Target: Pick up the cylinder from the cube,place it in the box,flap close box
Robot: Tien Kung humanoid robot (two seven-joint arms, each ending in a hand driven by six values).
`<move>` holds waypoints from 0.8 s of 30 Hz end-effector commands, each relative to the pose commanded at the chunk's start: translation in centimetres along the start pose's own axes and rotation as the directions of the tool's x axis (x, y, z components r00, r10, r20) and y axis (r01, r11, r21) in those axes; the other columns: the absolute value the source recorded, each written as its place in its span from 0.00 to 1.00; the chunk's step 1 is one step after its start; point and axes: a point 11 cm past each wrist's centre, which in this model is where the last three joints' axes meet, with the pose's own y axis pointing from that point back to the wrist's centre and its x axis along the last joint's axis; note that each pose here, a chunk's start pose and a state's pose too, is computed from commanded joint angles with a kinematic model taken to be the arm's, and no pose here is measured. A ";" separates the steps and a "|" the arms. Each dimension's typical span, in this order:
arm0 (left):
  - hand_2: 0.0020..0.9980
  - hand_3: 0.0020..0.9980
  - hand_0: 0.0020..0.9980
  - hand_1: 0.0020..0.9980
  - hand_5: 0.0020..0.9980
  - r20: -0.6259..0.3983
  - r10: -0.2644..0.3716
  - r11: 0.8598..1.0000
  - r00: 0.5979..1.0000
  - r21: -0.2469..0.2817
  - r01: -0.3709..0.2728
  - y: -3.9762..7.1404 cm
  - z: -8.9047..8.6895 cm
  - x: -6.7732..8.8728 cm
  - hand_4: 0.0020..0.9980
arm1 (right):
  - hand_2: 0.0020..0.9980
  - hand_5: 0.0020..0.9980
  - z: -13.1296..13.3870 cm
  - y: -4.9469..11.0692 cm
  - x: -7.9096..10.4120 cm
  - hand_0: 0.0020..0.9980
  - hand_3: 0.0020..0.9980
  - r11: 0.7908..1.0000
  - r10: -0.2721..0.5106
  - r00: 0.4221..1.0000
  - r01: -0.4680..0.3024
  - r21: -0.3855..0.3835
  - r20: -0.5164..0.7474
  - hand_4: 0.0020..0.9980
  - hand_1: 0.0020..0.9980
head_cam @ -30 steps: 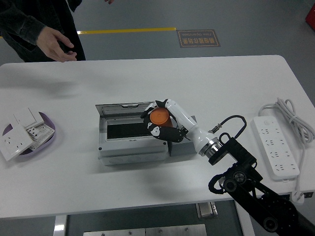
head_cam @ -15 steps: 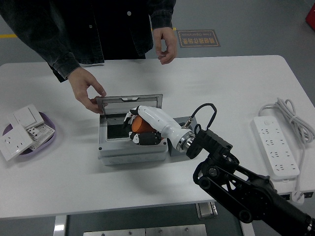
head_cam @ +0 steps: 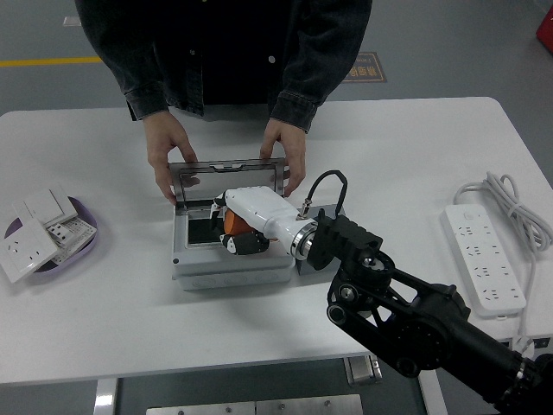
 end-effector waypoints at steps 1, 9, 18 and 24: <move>0.68 0.72 0.64 0.67 0.32 0.001 0.000 1.000 1.000 0.000 0.000 0.0 0.0 0.0 0.77 | 0.35 0.00 0.0 -0.1 0.0 0.14 0.33 1.000 -0.008 1.000 0.007 -0.005 -0.012 0.00 0.26; 0.68 0.71 0.64 0.67 0.32 0.007 0.000 1.000 1.000 -0.003 0.001 0.0 0.2 0.0 0.77 | 0.48 0.00 0.2 -0.5 -0.6 0.32 0.52 0.998 -0.058 0.993 0.054 -0.044 -0.104 0.37 0.44; 0.68 0.72 0.64 0.67 0.32 0.012 -0.002 1.000 1.000 -0.002 0.002 0.0 0.2 -0.1 0.77 | 0.74 0.28 -0.6 -0.5 -0.4 0.86 0.72 0.999 -0.042 0.991 0.040 -0.018 -0.125 0.67 0.74; 0.68 0.71 0.64 0.67 0.32 0.013 -0.002 1.000 1.000 -0.002 0.002 0.0 0.1 -0.1 0.77 | 0.74 0.31 -1.0 -0.5 -0.1 0.88 0.73 1.000 -0.015 0.994 0.017 0.014 -0.107 0.71 0.75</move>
